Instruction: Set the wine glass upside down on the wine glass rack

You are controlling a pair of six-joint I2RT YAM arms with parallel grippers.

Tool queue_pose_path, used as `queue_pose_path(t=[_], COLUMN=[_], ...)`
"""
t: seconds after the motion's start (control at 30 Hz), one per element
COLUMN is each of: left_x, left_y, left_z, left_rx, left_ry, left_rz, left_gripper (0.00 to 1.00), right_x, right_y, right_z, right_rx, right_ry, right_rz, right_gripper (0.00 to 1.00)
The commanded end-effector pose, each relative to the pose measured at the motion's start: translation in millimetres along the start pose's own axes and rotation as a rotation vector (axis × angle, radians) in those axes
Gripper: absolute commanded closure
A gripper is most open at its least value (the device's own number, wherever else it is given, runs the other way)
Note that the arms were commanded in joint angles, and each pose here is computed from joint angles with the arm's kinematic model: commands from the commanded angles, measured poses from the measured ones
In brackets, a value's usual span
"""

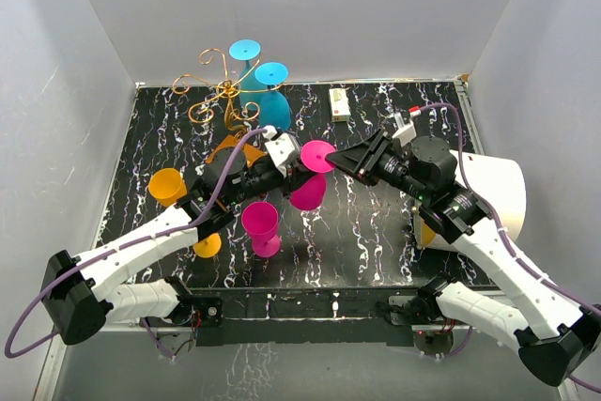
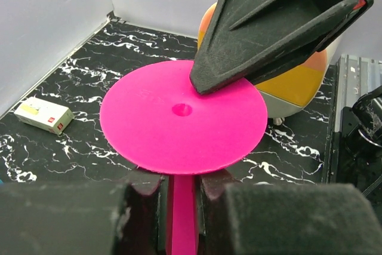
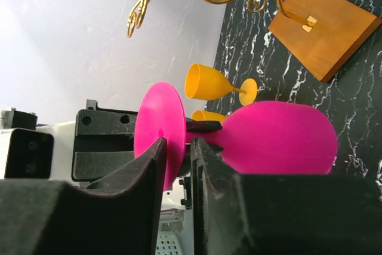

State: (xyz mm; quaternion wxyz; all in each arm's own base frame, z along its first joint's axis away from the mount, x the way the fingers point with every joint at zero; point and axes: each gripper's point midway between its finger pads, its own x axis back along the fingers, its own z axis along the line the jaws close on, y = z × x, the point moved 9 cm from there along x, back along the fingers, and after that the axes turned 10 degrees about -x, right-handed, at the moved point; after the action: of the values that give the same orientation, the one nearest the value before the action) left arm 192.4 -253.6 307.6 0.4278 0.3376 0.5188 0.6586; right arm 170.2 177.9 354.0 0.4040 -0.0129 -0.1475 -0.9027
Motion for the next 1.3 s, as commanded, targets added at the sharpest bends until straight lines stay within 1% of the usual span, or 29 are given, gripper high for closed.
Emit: queue_pose_path(t=[0.0, 0.03, 0.07, 0.1, 0.13, 0.17, 0.23, 0.33, 0.43, 0.53, 0.67, 0.77, 0.93, 1.07, 1.27], left_x=[6.9, 7.5, 8.1, 8.9, 10.1, 11.4, 15.6, 22.5, 30.1, 32.6, 32.0, 34.2, 36.3, 37.4, 38.2], left_y=[20.2, 20.2, 19.6, 18.3, 17.2, 15.2, 13.0, 6.9, 5.4, 7.2, 7.0, 12.8, 22.1, 32.0, 38.8], left_z=[-0.5, -1.0, -1.3, -1.5, -2.3, -3.3, -7.7, -20.1, -29.7, -33.1, -34.7, -37.3, -27.9, -24.0, -25.7], left_rx=[-0.043, -0.031, -0.017, -0.001, 0.018, 0.043, 0.091, 0.191, 0.323, 0.506, 0.673, 0.718, 0.833, 0.898, 0.936], left_ry=[-0.014, -0.012, -0.008, -0.001, 0.002, 0.008, -0.006, -0.074, -0.095, -0.042, 0.017, 0.000, 0.150, 0.198, 0.164], left_rz=[-0.087, -0.083, -0.076, -0.065, -0.055, -0.039, -0.017, 0.017, 0.044, 0.082, 0.129, 0.113, 0.112, 0.064, -0.014], left_gripper=[0.96, 0.90, 0.81, 0.70, 0.62, 0.57, 0.52, 0.49, 0.45, 0.40, 0.38, 0.36, 0.31, 0.32, 0.37], right_x=[-0.2, -0.7, -0.5, -0.4, 0.6, 1.6, 4.2, 8.7, 11.4, 13.9, 16.9, 20.3, 26.5, 29.0, 29.7], right_y=[-2.1, -2.3, -1.7, -0.7, 0.7, 2.4, 5.1, 7.6, 7.8, 6.9, 0.8, -2.5, -8.2, -11.9, -15.9], right_z=[6.1, 3.4, 3.5, 2.7, 2.6, 2.1, 1.1, -3.5, -10.0, -14.6, -15.0, -18.3, -16.2, -17.5, -22.8], right_rx=[-0.046, -0.058, -0.069, -0.078, -0.082, -0.082, -0.078, -0.069, -0.062, -0.042, 0.024, 0.051, 0.099, 0.120, 0.116], right_ry=[0.098, 0.096, 0.096, 0.088, 0.081, 0.074, 0.064, 0.043, 0.043, 0.060, 0.135, 0.149, 0.221, 0.231, 0.231], right_rz=[0.002, -0.004, -0.016, -0.032, -0.051, -0.075, -0.118, -0.171, -0.204, -0.217, -0.172, -0.155, -0.115, -0.079, -0.053], right_gripper=[0.87, 0.98, 1.00, 1.00, 1.00, 1.00, 1.00, 1.00, 1.00, 1.00, 1.00, 1.00, 1.00, 1.00, 1.00])
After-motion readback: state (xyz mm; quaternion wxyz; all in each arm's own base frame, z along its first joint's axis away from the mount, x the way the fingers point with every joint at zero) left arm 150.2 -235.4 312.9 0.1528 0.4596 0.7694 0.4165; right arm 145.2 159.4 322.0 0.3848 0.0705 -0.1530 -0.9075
